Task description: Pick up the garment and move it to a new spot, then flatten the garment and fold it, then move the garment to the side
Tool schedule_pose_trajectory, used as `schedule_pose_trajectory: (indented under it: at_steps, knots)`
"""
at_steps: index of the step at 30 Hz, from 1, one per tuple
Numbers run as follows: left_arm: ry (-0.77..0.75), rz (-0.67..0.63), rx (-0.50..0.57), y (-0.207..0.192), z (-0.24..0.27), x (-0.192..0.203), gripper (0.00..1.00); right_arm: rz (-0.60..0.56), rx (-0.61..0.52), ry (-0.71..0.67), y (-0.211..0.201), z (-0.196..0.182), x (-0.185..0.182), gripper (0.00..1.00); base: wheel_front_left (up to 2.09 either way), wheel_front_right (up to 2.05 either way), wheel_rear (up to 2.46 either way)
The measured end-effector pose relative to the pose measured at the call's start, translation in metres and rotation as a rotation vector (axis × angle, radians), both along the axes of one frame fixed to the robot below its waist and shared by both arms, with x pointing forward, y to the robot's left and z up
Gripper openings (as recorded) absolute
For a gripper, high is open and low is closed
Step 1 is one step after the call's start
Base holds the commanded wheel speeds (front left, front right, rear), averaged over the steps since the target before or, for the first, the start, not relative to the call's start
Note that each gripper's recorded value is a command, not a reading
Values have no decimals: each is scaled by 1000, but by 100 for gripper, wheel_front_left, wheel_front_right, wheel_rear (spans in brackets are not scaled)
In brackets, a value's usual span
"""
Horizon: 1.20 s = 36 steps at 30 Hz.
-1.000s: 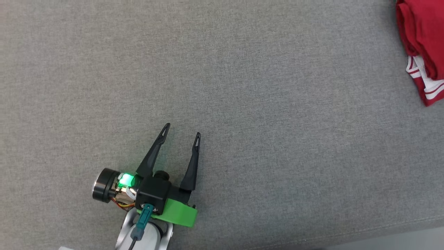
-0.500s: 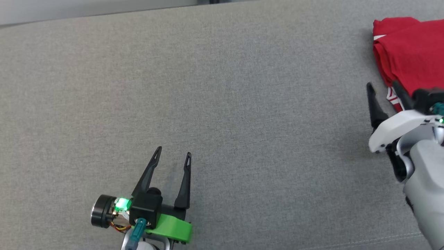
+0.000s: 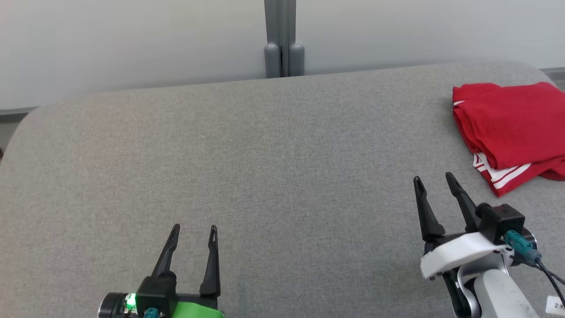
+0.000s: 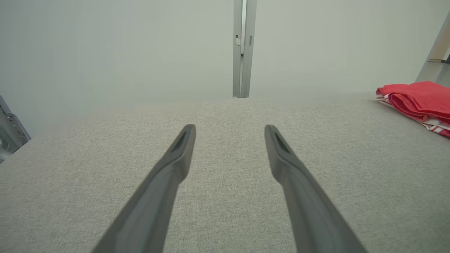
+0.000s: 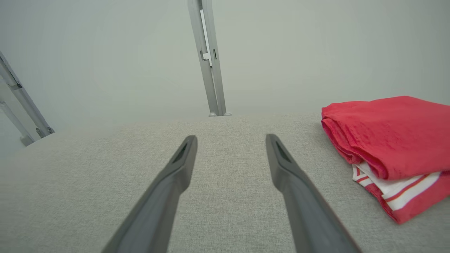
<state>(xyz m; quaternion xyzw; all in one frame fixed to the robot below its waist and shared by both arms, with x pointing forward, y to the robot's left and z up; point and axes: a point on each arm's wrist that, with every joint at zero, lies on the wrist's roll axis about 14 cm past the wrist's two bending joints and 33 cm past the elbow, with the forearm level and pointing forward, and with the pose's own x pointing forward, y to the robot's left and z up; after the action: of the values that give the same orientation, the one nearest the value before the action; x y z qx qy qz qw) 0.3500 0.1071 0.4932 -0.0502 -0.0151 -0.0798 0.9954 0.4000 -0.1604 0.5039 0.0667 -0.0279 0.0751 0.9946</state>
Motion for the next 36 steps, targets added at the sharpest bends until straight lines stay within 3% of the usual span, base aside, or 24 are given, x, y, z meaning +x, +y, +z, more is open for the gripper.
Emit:
schedule_pose_trajectory:
  at_steps: [5, 15, 36]
  knots:
    - [-32, 25, -5, 9, 10, -14, 100, -27, 20, -43, -2, 11, -30, 100, 0, 0, 0]
    - [-53, 75, -39, 23, 16, -42, 100, 56, 29, -61, 20, 14, -73, 100, 0, 0, 0]
    - [-63, 99, -31, 33, 15, -57, 100, 80, 45, -72, 30, 16, -84, 100, 0, 0, 0]
